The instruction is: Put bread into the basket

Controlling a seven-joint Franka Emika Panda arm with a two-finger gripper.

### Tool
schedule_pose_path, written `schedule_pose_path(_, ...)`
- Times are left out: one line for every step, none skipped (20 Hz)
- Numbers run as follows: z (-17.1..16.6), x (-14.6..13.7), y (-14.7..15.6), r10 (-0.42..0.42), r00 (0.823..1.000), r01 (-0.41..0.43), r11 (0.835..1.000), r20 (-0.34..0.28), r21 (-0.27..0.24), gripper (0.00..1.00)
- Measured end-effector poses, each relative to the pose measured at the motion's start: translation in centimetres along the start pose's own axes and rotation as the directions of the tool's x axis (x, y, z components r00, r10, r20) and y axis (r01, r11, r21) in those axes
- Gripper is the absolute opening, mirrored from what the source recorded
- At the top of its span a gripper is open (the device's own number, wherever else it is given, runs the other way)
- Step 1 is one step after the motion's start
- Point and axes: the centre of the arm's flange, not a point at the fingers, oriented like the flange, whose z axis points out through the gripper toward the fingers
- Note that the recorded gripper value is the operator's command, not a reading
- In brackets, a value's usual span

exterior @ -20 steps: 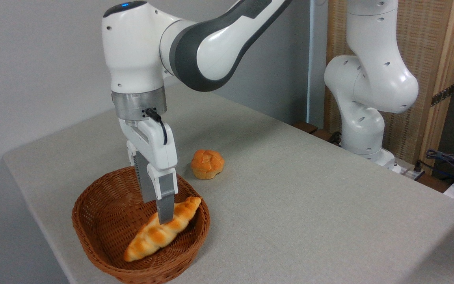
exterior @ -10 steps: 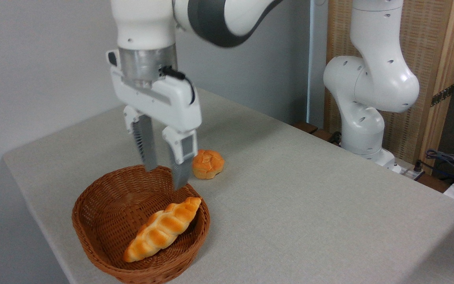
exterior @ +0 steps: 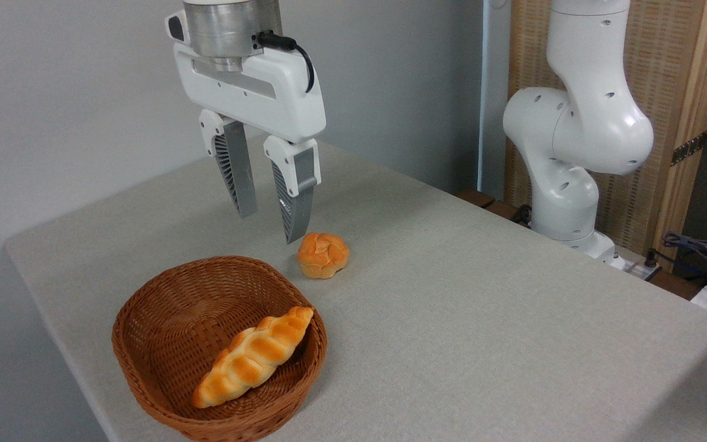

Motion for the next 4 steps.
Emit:
schedule_pose_path(-0.01,0.19,0.24,0.005,1.000,-0.005,1.000,0.000,0.000,1.00)
schedule_pose_path(0.02,0.42,0.57,0.013,1.000,-0.013,1.000,0.000,0.000,1.00)
schedule_pose_path(0.03,0.58,0.80,0.018,1.000,-0.018,1.000,0.000,-0.001,1.00)
schedule_pose_path(0.03,0.67,0.92,0.020,1.000,-0.020,1.000,0.000,-0.001,1.00)
